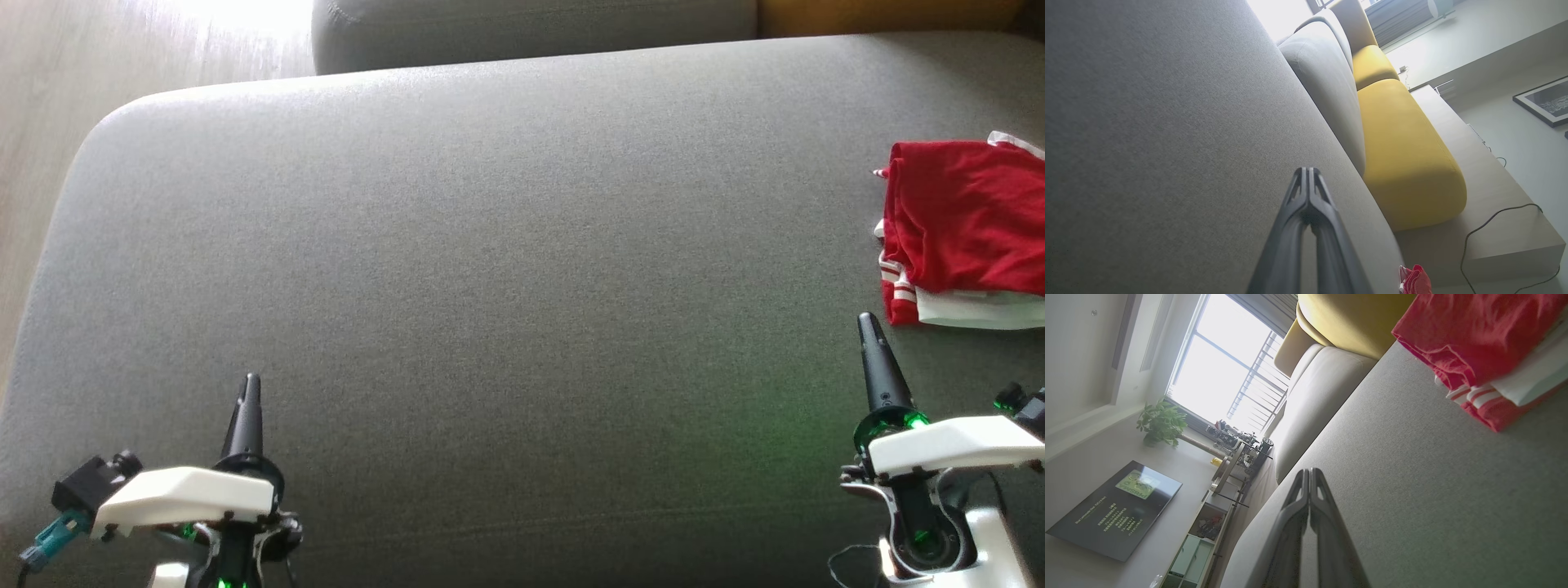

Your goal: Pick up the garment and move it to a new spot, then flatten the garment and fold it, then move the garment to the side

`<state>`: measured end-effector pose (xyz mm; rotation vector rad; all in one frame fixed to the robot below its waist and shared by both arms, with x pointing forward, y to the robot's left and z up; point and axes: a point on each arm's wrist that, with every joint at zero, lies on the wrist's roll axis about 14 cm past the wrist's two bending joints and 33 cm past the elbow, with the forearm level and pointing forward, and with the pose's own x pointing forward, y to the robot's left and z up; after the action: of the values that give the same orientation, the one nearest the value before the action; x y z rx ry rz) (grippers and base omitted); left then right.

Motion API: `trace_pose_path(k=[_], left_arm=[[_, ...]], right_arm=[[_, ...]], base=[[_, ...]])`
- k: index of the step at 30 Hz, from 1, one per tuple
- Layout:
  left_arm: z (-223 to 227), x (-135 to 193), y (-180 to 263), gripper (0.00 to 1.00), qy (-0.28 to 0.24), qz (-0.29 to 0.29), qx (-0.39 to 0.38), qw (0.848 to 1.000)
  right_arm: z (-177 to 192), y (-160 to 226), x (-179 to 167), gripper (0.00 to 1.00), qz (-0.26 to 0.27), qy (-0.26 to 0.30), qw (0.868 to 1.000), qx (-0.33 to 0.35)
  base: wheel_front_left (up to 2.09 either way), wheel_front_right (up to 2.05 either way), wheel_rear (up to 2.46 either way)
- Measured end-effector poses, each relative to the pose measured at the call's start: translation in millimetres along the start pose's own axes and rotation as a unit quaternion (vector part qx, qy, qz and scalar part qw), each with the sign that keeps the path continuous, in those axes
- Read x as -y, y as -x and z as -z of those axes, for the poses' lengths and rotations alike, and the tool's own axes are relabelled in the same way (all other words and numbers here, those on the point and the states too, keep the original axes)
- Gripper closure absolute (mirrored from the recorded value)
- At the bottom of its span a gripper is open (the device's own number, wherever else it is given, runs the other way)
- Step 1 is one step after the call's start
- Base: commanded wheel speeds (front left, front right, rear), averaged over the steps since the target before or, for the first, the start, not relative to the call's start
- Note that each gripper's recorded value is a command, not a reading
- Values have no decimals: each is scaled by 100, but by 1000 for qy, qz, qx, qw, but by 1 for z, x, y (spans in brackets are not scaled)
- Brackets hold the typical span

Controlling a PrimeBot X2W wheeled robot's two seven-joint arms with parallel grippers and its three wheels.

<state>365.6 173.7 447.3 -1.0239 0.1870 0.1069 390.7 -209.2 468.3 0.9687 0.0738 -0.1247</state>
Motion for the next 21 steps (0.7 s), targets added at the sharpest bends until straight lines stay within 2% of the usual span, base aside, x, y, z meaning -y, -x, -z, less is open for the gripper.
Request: trace_pose_path(k=[21], left_arm=[[-8, 7, -2, 100, 114, 16, -3, 993]], right_arm=[[-3, 3, -6, 100, -10, -125, 992, -3]], base=[[0, 0, 0]])
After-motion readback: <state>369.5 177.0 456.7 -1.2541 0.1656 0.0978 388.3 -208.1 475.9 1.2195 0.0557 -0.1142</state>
